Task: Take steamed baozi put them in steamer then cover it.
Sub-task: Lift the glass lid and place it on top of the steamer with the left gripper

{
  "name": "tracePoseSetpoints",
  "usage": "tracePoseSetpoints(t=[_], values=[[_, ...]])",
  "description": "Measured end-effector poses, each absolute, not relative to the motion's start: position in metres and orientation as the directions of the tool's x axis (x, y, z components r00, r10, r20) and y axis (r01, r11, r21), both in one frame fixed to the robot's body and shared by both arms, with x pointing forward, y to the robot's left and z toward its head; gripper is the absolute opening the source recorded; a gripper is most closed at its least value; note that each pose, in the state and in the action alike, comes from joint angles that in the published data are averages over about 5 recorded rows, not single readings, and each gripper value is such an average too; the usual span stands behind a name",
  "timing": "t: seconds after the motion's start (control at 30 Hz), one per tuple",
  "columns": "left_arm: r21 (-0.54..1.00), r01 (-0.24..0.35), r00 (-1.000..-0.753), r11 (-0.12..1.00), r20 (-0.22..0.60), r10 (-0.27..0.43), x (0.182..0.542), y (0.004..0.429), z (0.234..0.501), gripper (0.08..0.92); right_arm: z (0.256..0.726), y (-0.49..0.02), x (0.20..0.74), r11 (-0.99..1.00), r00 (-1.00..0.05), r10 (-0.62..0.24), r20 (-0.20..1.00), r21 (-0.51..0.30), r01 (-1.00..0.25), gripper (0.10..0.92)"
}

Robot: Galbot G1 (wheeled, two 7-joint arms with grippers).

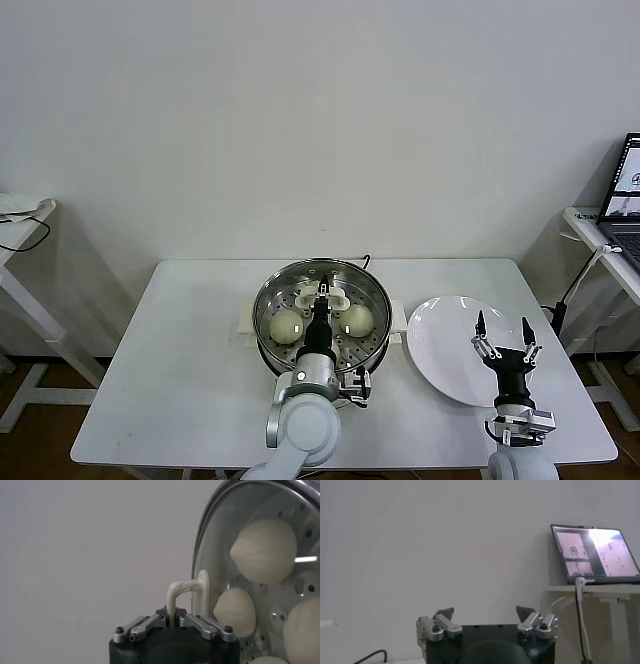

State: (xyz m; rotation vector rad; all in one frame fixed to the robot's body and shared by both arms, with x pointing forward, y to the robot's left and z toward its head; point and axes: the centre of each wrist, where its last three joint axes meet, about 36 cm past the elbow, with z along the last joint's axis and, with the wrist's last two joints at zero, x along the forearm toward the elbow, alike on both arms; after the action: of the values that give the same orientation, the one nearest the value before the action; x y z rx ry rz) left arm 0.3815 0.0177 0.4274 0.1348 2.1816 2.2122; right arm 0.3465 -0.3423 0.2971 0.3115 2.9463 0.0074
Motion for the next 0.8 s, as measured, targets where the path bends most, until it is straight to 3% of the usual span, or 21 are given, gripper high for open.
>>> tracePoseSetpoints(t=[0.4, 0.67, 0.8], values=[[0.999, 0.031, -0.996, -0.011, 0.032, 0.083, 0.373, 0.020, 0.432, 0.568, 0.297, -0.342, 0.346, 0.978, -0.963, 0.206, -0.175, 0.023, 0.206, 0.823], [0.998, 0.054, -0.993, 0.017, 0.052, 0.102, 0.356, 0.028, 0.439, 0.604, 0.299, -0.341, 0.350, 0.979, -0.962, 0.203, -0.180, 0.024, 0.202, 0.823], [0.998, 0.057, -0.993, 0.032, 0.054, 0.109, 0.346, 0.038, 0.445, 0.697, 0.301, -0.341, 0.352, 0.980, -0.962, 0.201, -0.184, 0.023, 0.200, 0.823]])
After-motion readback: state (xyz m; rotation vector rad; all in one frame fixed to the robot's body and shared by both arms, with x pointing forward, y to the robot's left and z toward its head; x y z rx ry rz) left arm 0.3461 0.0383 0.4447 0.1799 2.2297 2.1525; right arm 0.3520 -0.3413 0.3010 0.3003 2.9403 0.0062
